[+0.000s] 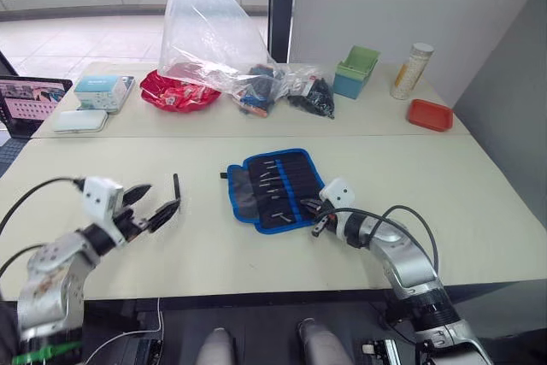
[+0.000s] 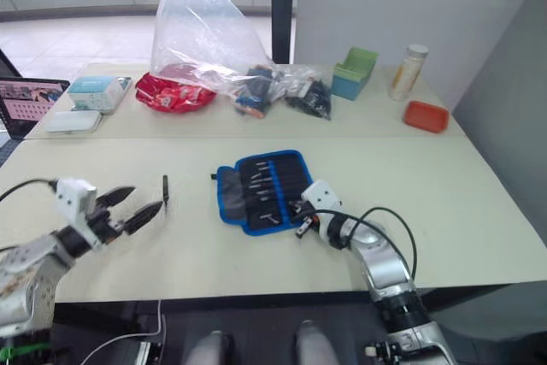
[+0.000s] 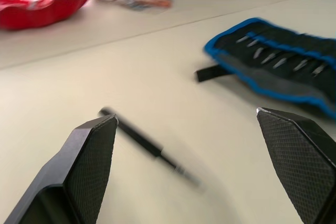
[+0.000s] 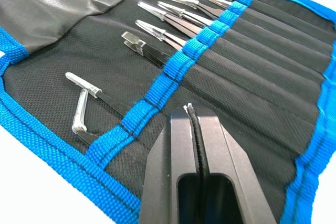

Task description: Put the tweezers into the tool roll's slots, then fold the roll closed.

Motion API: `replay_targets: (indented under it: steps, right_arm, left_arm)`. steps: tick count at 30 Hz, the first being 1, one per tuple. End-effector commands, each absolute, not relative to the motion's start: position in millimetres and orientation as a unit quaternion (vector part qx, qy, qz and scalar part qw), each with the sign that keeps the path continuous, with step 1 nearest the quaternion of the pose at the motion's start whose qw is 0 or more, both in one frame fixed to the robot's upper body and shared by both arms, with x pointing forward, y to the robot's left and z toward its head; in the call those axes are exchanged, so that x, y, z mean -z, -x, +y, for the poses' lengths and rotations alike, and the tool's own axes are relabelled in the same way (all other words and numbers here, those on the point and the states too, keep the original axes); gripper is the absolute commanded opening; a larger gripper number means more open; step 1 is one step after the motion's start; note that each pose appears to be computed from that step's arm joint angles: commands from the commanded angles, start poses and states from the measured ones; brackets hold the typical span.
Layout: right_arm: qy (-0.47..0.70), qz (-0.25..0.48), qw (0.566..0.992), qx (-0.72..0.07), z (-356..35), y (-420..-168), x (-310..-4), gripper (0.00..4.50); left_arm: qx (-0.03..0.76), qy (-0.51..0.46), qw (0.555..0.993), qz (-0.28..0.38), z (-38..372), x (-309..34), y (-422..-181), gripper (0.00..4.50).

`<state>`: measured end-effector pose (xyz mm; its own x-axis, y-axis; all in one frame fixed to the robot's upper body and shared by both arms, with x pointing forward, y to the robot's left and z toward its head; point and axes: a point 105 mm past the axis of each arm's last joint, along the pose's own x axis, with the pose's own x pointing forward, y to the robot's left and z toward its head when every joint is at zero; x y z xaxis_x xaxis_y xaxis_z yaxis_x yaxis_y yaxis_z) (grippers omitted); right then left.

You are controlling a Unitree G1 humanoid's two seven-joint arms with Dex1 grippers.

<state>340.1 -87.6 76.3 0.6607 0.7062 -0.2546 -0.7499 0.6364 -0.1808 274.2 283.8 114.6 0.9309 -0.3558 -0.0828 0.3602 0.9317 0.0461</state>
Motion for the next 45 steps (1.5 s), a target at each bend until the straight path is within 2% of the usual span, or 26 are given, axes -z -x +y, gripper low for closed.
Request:
replay_targets:
  steps: [1,7,13,18,23,33,36,45]
  right_arm:
    - [0.132,0.124,0.885,-0.429,-80,-333,-51,0.0]
    - [0.131,0.122,0.877,-0.445,-71,-334,-50,0.0]
    - [0.132,0.12,0.877,-0.446,-72,-336,-51,0.0]
    - [0.133,0.119,0.879,-0.442,-74,-336,-51,0.0]
    - [0.132,0.118,0.886,-0.428,-79,-337,-52,0.0]
    - [0.136,0.12,0.89,-0.418,-84,-334,-51,0.0]
    - [0.14,0.121,0.891,-0.415,-86,-335,-51,0.0]
    - [0.146,0.124,0.892,-0.41,-88,-336,-49,0.0]
  left_arm:
    - [0.143,-0.032,0.989,0.001,293,-126,-260,4.48]
    - [0.084,-0.003,0.996,0.027,299,-91,-230,4.48]
    - [0.076,0.002,0.997,0.023,292,-85,-227,4.48]
    - [0.079,0.013,0.997,0.019,272,-90,-252,4.48]
    - [0.043,0.009,0.998,0.047,260,-84,-276,4.48]
    - [0.011,0.0,0.995,0.096,234,-74,-302,4.48]
    - [0.009,-0.003,0.993,0.115,228,-66,-311,3.7]
    - [-0.003,0.008,0.991,0.134,217,-55,-328,0.78]
